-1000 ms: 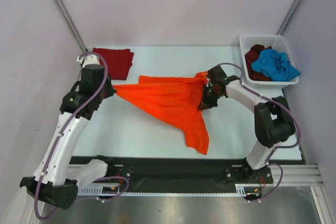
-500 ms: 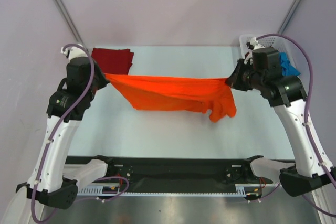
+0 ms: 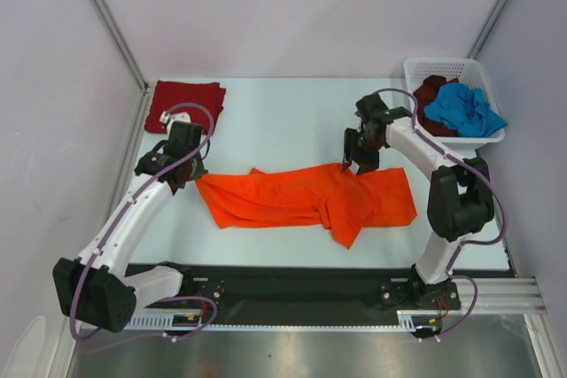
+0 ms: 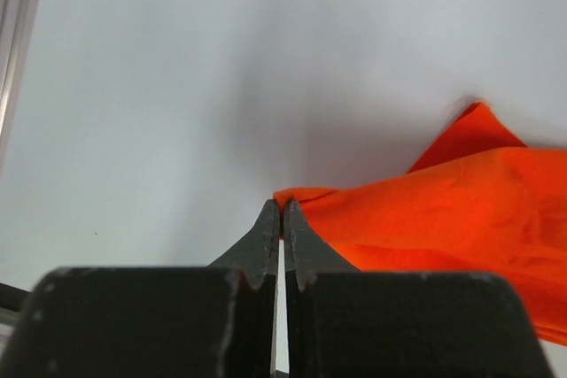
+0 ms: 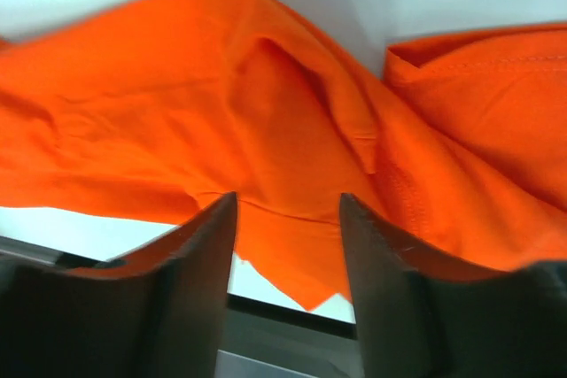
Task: Fold and stack the t-shirts
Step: Flatten the tshirt out
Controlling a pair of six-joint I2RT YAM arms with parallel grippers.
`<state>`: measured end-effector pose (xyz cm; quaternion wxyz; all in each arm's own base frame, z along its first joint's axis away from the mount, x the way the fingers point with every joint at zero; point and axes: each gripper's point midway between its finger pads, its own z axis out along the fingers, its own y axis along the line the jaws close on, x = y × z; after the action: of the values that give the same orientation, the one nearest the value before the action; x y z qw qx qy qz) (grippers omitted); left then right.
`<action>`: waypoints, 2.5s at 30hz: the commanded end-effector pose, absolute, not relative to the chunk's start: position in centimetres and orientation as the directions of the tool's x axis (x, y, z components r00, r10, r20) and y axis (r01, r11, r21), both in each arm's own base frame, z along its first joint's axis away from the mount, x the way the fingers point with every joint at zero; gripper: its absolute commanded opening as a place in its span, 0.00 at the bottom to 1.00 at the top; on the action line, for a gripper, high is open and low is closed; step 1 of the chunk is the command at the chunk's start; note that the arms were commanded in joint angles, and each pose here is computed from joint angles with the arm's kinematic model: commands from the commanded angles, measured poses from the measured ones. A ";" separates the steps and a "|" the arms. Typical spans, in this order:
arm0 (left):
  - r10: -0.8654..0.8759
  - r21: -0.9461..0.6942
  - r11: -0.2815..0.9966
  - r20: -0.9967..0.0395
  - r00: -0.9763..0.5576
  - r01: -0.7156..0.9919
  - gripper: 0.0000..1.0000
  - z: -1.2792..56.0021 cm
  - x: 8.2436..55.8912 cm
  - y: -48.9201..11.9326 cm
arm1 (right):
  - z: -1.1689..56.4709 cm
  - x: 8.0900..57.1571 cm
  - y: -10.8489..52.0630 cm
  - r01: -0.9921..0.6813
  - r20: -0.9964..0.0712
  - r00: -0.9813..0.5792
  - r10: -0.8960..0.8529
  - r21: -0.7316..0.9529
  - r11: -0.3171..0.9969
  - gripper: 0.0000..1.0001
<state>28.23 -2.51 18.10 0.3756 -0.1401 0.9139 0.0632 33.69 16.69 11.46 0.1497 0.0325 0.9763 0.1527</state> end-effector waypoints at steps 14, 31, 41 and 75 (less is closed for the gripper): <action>-0.196 -0.020 0.961 -0.753 -0.629 -0.276 0.00 19.2 29.8 -2.9 | 12.2 17.5 17.6 -0.026 -0.208 -0.976 0.066 0.411 0.911 0.17; -0.220 -0.053 0.961 -0.735 -0.642 -0.270 0.00 18.7 29.5 -3.4 | 4.3 14.0 17.8 0.080 -0.106 -0.985 0.136 0.416 0.906 0.40; -0.226 -0.071 0.962 -0.745 -0.628 -0.262 0.01 19.2 29.3 -3.6 | 2.5 15.6 16.4 0.195 -0.113 -0.962 0.247 0.342 0.919 0.39; -0.226 -0.071 0.963 -0.743 -0.630 -0.261 0.00 18.9 29.1 -3.6 | 0.6 14.6 18.3 0.184 -0.019 -0.978 0.209 0.396 0.900 0.06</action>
<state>28.83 -3.54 18.23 0.3924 -0.1282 0.9103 0.0313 14.42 17.89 1.38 0.0349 0.1026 0.9746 0.1961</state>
